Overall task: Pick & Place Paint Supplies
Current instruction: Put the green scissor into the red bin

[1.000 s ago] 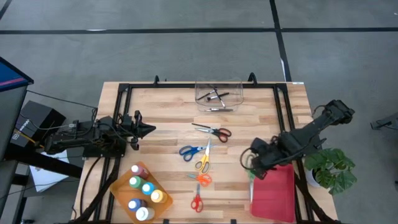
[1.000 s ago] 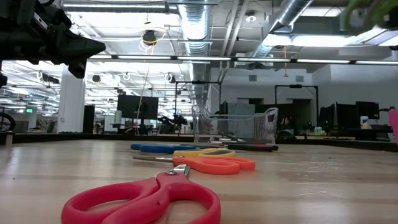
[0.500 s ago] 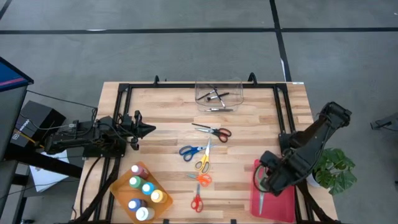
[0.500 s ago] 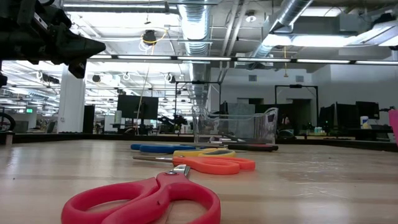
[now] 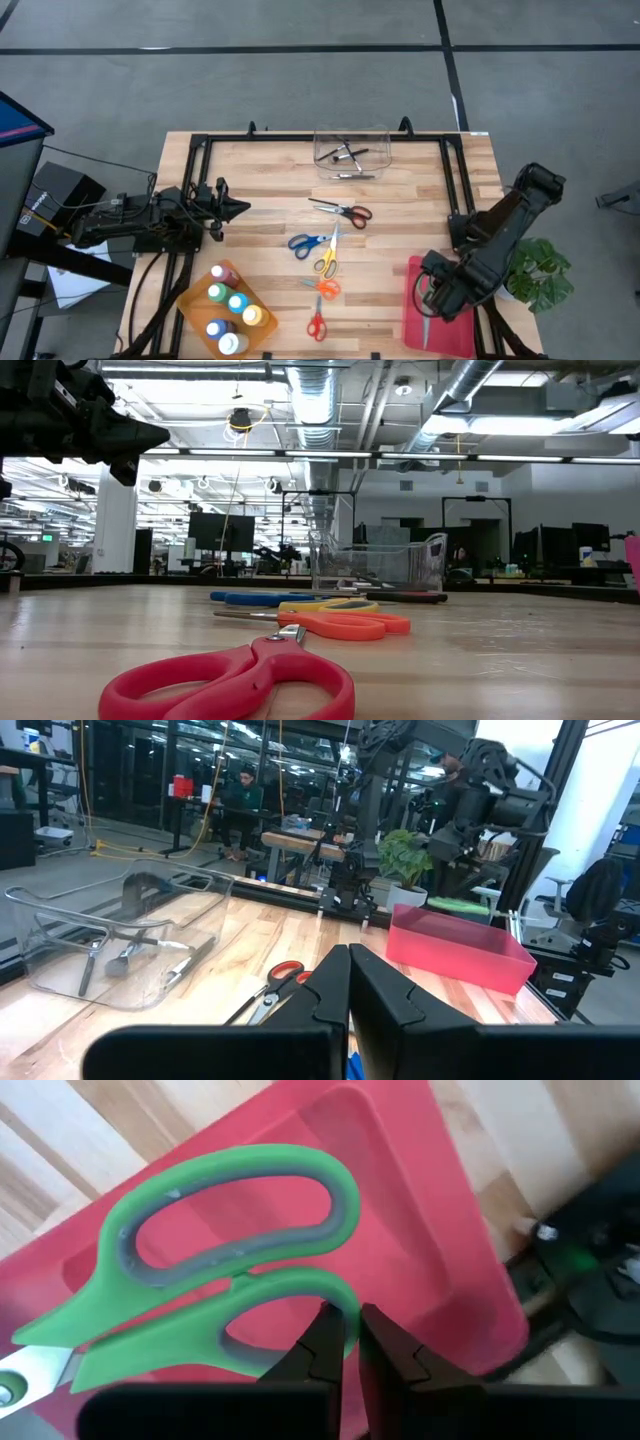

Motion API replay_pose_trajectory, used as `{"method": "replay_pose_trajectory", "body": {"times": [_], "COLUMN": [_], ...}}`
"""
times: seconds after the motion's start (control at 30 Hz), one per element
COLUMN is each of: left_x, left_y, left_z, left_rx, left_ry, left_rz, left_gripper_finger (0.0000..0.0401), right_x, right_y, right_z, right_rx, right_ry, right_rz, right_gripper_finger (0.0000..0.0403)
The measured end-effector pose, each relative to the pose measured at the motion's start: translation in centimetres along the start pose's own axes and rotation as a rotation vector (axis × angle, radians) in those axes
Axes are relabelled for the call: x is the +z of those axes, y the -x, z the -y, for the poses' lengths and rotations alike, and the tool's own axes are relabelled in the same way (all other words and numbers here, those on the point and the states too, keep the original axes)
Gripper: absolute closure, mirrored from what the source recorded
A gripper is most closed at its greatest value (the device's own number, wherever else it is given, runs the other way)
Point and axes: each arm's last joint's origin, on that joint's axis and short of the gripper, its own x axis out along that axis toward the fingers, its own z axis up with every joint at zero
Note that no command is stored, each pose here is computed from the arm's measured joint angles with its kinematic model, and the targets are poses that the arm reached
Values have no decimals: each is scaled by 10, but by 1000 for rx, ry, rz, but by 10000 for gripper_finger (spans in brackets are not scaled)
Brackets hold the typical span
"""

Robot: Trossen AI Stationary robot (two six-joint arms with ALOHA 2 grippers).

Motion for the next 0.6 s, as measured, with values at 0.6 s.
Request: {"method": "replay_pose_trajectory", "body": {"times": [0.6], "left_x": [0], "left_y": [0], "left_z": [0], "left_rx": [0], "left_ry": [0], "left_rz": [0], "left_gripper_finger": [401], "right_x": [-2], "right_y": [-65], "right_z": [24], "right_rx": [39], "right_ry": [26], "right_rz": [1], "right_gripper_finger": [392]}}
